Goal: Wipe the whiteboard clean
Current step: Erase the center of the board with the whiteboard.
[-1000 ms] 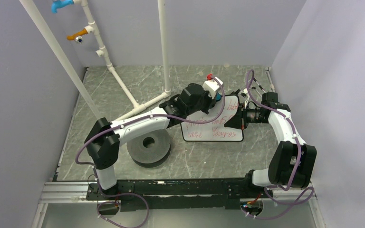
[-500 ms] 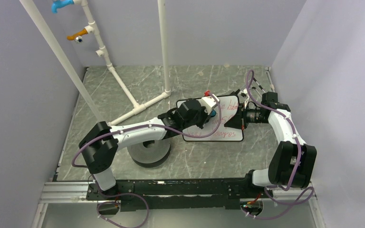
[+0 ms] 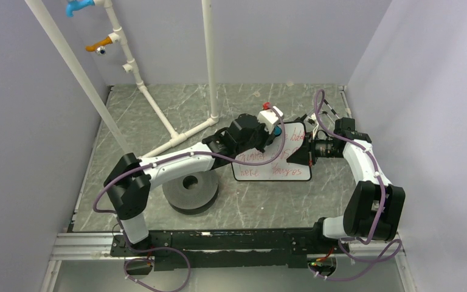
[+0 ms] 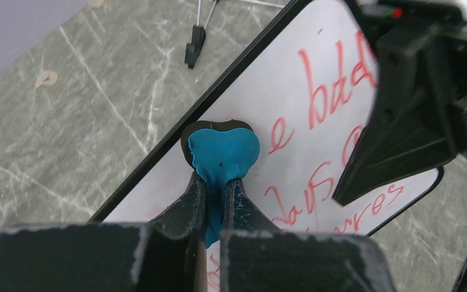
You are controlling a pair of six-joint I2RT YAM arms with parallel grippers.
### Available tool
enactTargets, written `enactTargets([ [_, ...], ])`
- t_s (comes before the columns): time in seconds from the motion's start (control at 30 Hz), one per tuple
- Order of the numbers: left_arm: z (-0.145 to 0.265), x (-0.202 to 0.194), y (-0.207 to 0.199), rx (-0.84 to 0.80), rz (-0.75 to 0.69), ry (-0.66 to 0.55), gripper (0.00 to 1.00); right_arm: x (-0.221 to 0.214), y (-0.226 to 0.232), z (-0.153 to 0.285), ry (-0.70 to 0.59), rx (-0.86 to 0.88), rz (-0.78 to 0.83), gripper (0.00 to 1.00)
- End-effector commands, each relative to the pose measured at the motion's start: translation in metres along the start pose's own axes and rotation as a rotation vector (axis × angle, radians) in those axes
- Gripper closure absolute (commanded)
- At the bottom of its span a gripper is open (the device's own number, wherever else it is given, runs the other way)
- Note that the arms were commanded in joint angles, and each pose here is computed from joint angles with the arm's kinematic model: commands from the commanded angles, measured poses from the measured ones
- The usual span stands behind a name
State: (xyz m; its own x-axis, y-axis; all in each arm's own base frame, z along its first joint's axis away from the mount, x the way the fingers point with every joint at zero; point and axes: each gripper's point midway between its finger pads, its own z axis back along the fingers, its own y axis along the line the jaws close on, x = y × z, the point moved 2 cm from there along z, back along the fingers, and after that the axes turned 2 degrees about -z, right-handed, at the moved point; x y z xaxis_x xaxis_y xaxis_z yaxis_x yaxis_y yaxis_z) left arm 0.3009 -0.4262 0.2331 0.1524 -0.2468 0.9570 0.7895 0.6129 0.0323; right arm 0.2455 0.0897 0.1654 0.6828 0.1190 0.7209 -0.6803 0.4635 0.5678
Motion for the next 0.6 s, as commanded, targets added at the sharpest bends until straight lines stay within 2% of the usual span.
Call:
enactTargets([
  [0.0,-0.006,0.029,-0.025,-0.055,-0.011,-0.078,1.0,0.014,0.009,0.001,-0.029,0.026,0.104,1.0],
  [0.3,-0.006,0.005,-0.041,-0.06,0.002,-0.047,1.0,0.015,0.01,0.002,-0.03,0.028,0.109,1.0],
  [0.57,-0.003,-0.009,-0.004,0.097,-0.014,0.01,1.0,0.015,0.012,0.002,-0.033,0.03,0.113,1.0],
])
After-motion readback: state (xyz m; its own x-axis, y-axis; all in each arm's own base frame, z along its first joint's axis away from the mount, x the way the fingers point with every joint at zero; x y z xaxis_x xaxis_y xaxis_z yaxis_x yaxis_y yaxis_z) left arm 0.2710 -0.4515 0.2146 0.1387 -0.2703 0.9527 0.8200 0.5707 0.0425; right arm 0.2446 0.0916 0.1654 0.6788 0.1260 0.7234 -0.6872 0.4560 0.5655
